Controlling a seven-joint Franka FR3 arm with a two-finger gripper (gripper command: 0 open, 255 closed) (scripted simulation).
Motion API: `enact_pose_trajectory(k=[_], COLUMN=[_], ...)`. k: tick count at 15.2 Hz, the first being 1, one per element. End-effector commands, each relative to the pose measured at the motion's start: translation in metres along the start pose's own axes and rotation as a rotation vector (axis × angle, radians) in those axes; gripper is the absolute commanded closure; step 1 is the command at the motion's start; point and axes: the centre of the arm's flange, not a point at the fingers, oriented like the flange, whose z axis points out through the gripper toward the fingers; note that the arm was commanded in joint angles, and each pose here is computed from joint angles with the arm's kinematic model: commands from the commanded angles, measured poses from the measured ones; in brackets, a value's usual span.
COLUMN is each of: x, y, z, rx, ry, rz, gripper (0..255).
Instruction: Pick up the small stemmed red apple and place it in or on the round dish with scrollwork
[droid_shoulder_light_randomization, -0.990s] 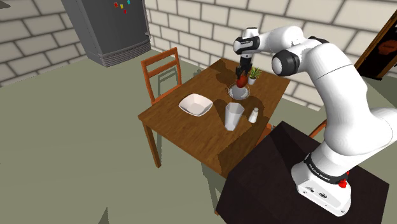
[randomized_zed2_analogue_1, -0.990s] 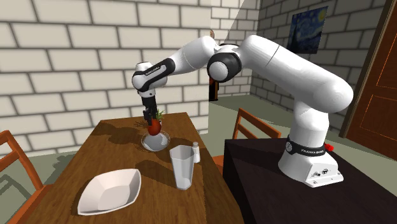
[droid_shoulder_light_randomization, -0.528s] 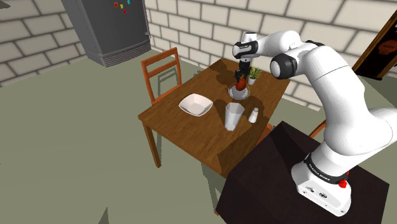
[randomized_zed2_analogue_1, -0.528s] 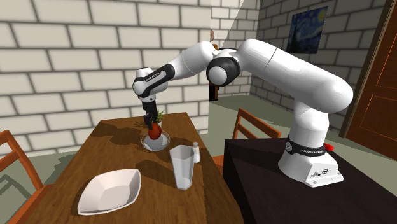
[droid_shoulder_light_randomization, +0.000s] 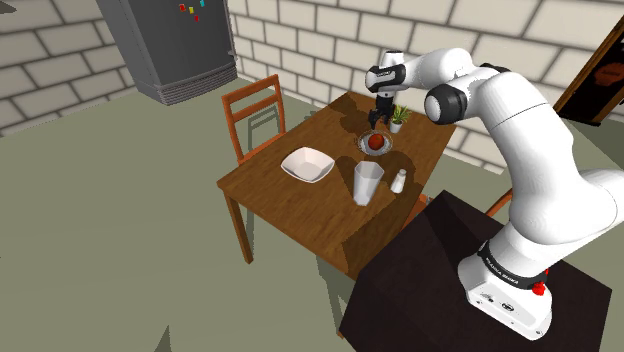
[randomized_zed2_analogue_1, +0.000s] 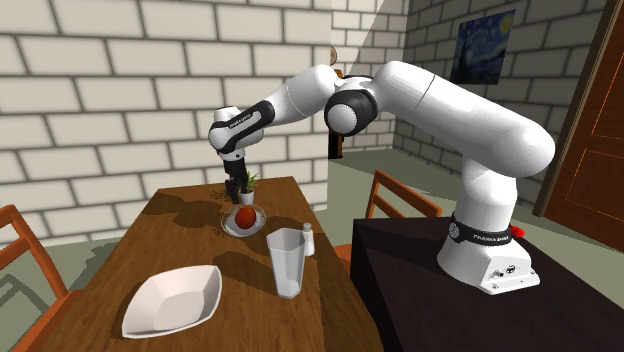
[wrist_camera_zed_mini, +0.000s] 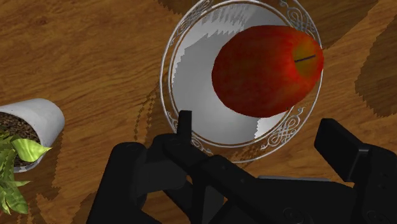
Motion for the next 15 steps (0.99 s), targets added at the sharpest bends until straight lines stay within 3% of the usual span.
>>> enact_pose_trajectory(k=[1, 3, 7, 15], x=[0.0, 0.0, 0.0, 0.0], y=[0.0, 0.0, 0.0, 0.0], z=[0.0, 0.0, -0.05, -0.05], rx=[0.0, 0.0, 0.0, 0.0], ry=[0.0, 0.0, 0.0, 0.0], rz=[0.0, 0.0, 0.0, 0.0], gripper=[0, 0, 0, 0])
